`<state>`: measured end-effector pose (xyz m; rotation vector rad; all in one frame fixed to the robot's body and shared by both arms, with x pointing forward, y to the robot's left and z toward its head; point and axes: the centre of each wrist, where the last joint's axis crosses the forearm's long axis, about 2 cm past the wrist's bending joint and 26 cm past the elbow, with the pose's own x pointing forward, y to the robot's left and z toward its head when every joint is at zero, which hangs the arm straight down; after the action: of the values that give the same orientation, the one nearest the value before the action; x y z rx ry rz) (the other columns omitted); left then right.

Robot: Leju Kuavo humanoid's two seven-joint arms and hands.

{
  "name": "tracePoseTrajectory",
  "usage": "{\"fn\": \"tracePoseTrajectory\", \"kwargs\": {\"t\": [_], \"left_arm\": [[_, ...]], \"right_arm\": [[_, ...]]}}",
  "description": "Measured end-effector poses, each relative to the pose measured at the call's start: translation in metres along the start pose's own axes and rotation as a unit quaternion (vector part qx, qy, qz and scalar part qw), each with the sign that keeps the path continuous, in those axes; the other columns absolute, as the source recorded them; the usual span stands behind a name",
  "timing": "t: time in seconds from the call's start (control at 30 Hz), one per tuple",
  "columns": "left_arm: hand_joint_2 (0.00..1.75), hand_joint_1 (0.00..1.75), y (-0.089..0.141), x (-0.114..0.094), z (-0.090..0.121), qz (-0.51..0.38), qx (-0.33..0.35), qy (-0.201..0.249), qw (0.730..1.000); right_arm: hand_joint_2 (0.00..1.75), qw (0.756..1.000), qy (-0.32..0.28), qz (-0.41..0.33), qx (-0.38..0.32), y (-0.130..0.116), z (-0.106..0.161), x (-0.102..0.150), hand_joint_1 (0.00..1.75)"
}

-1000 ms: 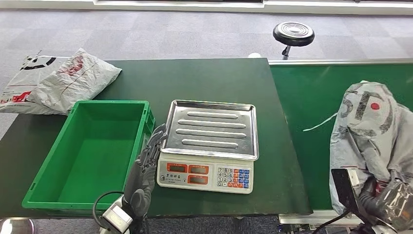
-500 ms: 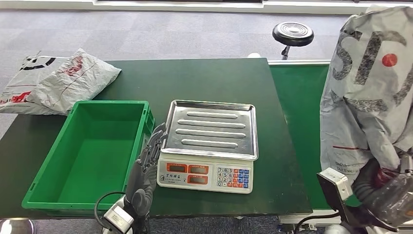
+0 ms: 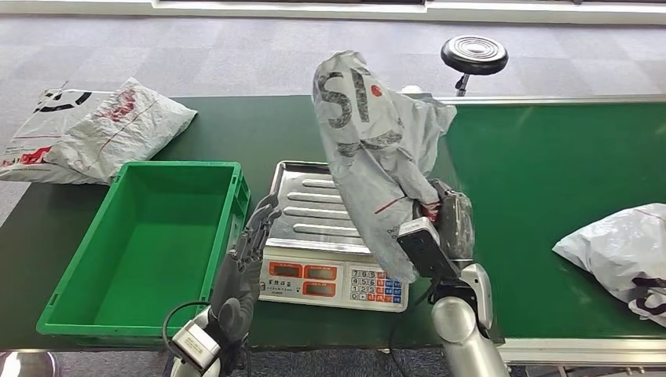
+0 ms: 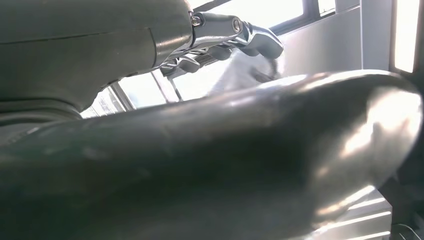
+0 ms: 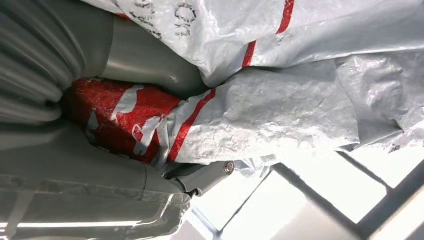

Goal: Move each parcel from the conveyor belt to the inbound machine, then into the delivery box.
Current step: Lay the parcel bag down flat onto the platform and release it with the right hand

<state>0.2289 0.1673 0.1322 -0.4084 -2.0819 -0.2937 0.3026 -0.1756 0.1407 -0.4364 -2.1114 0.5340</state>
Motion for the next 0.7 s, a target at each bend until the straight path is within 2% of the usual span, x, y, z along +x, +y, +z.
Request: {"fn": "tracePoseTrajectory", "kwargs": {"t": [0.23,0.43,0.6,0.7], "left_arm": [[0.00,0.00,0.000,0.000,0.000,0.000,0.000,0.000,1.000],[0.00,0.00,0.000,0.000,0.002,0.001,0.000,0.003,1.000],[0.00,0.00,0.000,-0.001,0.004,-0.002,0.001,0.007,1.000],[0.00,0.00,0.000,-0.001,0.005,-0.004,0.002,0.007,1.000]], "right_arm": [[1.75,0.998,0.011,-0.019,0.053,0.021,-0.001,-0.006,1.75],[1.75,0.989,0.025,-0.096,0.109,0.036,-0.001,-0.017,1.75],[1.75,0.980,0.095,-0.083,0.151,0.044,0.000,-0.028,1.75],[1.75,0.976,0.118,-0.076,0.169,0.048,0.002,-0.031,1.75]]}}
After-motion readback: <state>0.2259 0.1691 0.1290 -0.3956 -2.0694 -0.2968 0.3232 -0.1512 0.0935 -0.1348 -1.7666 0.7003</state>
